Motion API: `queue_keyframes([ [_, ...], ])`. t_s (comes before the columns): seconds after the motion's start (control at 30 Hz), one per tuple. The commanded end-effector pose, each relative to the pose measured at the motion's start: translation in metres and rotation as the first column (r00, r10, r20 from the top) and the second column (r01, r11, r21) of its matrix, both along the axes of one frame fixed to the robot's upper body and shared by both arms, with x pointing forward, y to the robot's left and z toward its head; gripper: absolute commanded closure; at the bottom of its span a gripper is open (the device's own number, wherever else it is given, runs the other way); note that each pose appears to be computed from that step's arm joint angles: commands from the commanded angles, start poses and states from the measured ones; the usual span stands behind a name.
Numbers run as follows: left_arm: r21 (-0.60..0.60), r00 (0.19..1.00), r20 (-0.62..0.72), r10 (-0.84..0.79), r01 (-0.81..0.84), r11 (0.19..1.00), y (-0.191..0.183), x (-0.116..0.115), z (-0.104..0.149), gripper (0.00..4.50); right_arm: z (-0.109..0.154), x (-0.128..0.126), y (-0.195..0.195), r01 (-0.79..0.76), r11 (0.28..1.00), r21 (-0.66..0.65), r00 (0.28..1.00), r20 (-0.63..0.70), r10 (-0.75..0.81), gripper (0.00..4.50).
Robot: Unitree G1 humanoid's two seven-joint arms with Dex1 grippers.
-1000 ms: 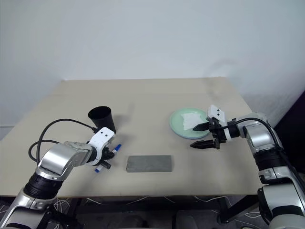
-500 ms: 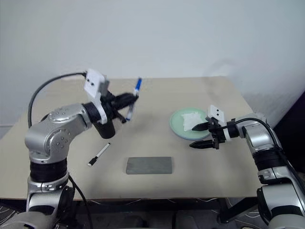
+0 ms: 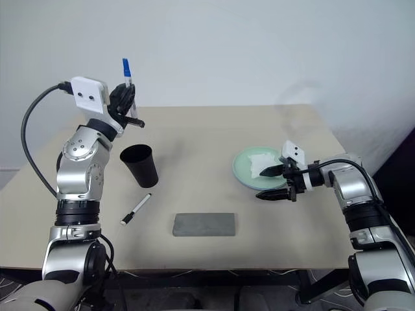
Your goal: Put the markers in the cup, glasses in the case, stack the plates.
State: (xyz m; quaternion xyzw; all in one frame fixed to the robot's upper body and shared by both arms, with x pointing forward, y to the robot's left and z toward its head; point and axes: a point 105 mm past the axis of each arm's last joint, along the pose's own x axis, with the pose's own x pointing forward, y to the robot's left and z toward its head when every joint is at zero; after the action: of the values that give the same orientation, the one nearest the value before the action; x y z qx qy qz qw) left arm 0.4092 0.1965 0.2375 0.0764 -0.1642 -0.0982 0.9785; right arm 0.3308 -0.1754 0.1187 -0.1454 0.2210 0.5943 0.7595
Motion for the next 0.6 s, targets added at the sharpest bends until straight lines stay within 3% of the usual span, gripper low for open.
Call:
queue_keyframes([
  [0.03,-0.004,0.999,0.037,0.029,-0.029,1.0,0.011,0.0,0.003,4.4,0.02,0.001,0.003,-0.008,0.999,0.051,0.998,0.056,0.005,0.0],
  [0.33,-0.006,0.998,-0.051,0.045,-0.046,0.999,0.023,-0.004,-0.039,4.4,0.069,0.001,0.012,-0.024,0.963,0.267,0.993,0.114,-0.007,0.0],
  [0.6,-0.023,0.993,-0.105,0.048,-0.05,0.998,0.023,-0.009,-0.061,4.4,0.084,0.0,0.011,-0.028,0.952,0.306,0.99,0.142,-0.016,0.0],
])
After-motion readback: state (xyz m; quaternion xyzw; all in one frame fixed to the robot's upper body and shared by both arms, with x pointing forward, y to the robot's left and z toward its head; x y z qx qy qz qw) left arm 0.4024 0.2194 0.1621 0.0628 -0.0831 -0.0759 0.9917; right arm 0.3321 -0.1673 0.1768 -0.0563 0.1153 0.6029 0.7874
